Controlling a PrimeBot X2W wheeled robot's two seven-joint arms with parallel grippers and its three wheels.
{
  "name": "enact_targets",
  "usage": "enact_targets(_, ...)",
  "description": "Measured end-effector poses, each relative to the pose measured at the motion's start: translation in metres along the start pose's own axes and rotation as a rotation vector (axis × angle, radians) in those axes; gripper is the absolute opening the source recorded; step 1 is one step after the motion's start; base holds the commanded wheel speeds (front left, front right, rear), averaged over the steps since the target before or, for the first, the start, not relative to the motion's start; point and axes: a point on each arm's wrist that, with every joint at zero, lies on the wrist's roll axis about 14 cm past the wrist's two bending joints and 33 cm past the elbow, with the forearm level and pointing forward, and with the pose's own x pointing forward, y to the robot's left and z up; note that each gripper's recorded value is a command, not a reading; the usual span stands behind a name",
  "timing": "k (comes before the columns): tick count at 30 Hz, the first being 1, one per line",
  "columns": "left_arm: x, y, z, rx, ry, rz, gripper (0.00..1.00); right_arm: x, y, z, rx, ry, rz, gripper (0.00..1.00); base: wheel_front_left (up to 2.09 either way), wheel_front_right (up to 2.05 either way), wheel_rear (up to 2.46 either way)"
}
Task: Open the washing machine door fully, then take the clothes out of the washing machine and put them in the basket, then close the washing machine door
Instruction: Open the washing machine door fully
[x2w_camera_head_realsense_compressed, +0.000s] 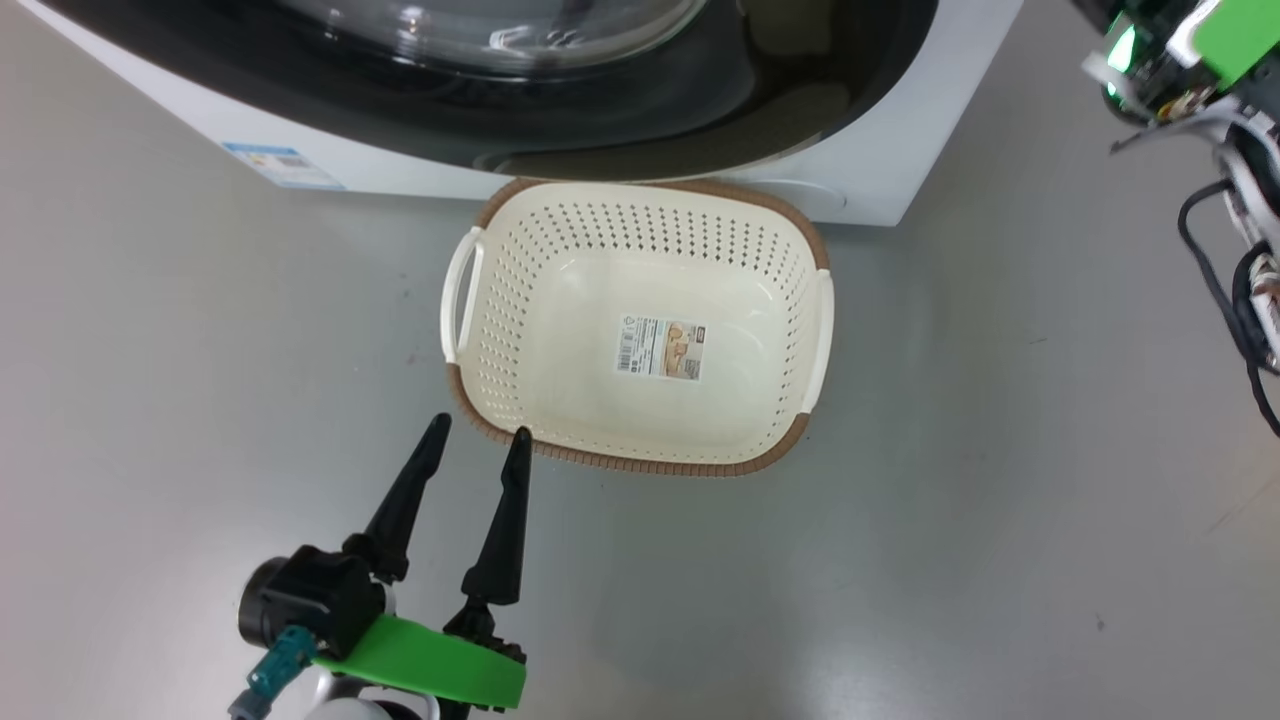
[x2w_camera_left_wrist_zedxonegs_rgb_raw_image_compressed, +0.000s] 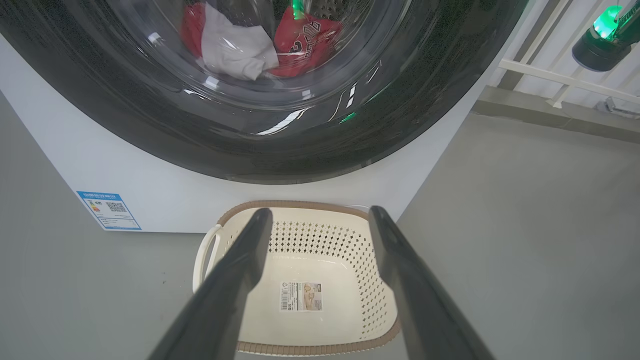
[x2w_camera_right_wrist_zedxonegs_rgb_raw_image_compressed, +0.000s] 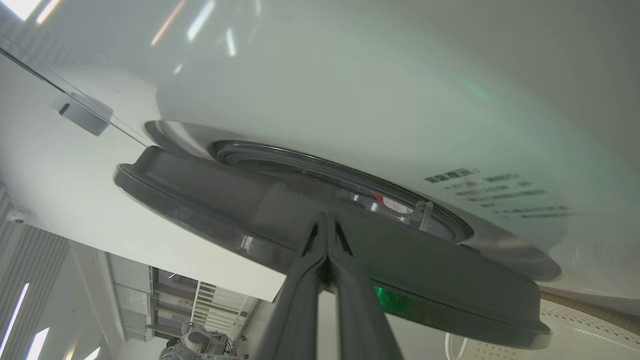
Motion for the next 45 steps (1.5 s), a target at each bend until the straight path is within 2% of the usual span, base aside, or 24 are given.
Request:
enact_targets(6,0.002,0.005,-0.007,-0.014,0.019,0.015,1.00,0.014,-0.007,-0.006,0.041,0.047,0.013,0.00,0.00,0.00,0.00)
enact_targets(19,0.006,0.010,-0.009,-0.022,0.022,0.037,1.00,0.030,-0.016,-0.011,0.018,0.096,-0.003,0.00,0.00,0.00,0.00)
enact_targets(32,0.003,0.001,0.011,-0.023,-0.032,0.010,1.00,0.015,-0.006,-0.036,-0.010,0.175,-0.040,0.00,0.00,0.00,0.00)
enact_targets(45,-0.016,-0.006,0.024,-0.020,-0.065,-0.002,1.00,-0.012,0.012,-0.091,-0.025,0.292,-0.053,0.00,0.00,0.00,0.00)
